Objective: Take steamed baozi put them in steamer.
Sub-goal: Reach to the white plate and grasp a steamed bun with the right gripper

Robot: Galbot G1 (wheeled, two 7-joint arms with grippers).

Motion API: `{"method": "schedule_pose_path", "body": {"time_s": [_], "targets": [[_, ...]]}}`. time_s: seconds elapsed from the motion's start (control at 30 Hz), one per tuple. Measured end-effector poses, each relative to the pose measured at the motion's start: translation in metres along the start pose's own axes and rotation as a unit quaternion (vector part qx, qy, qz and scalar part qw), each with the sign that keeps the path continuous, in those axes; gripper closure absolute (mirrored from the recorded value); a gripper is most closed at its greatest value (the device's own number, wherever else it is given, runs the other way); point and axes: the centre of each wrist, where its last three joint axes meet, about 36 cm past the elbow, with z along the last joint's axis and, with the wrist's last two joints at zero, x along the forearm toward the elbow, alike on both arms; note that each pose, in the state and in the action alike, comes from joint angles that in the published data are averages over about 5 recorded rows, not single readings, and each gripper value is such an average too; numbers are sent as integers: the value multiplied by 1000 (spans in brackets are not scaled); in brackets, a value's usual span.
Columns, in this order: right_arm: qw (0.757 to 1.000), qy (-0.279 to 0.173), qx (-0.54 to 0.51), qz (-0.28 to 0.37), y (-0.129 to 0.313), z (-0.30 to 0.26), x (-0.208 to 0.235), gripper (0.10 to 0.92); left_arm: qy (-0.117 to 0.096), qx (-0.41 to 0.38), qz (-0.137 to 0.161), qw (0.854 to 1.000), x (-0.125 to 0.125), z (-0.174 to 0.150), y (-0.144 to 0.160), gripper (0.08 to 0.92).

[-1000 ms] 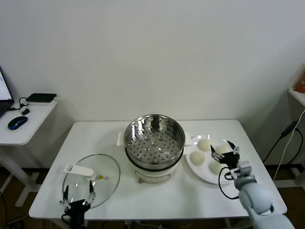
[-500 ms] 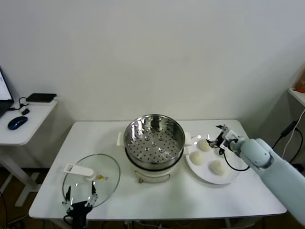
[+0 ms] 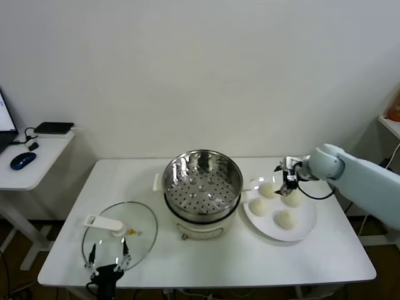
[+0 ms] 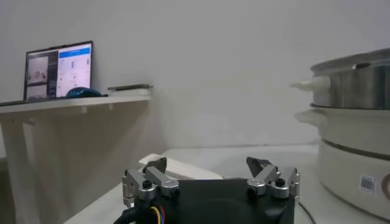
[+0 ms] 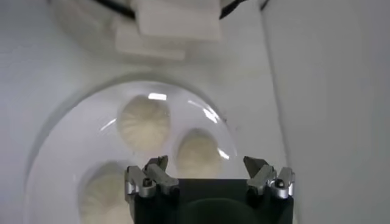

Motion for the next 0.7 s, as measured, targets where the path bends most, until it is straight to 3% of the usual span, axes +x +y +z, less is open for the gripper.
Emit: {"method": "schedule_pose_path", "body": {"time_s": [0.33,0.7], "targets": [[998,32,25,-45,-48,-6,-19,200,3,-2,-3,1000,-1,5,3,177],[996,47,27,-74,-59,-23,-58,200,6,-2,-2,1000,-3,8,2,177]]}}
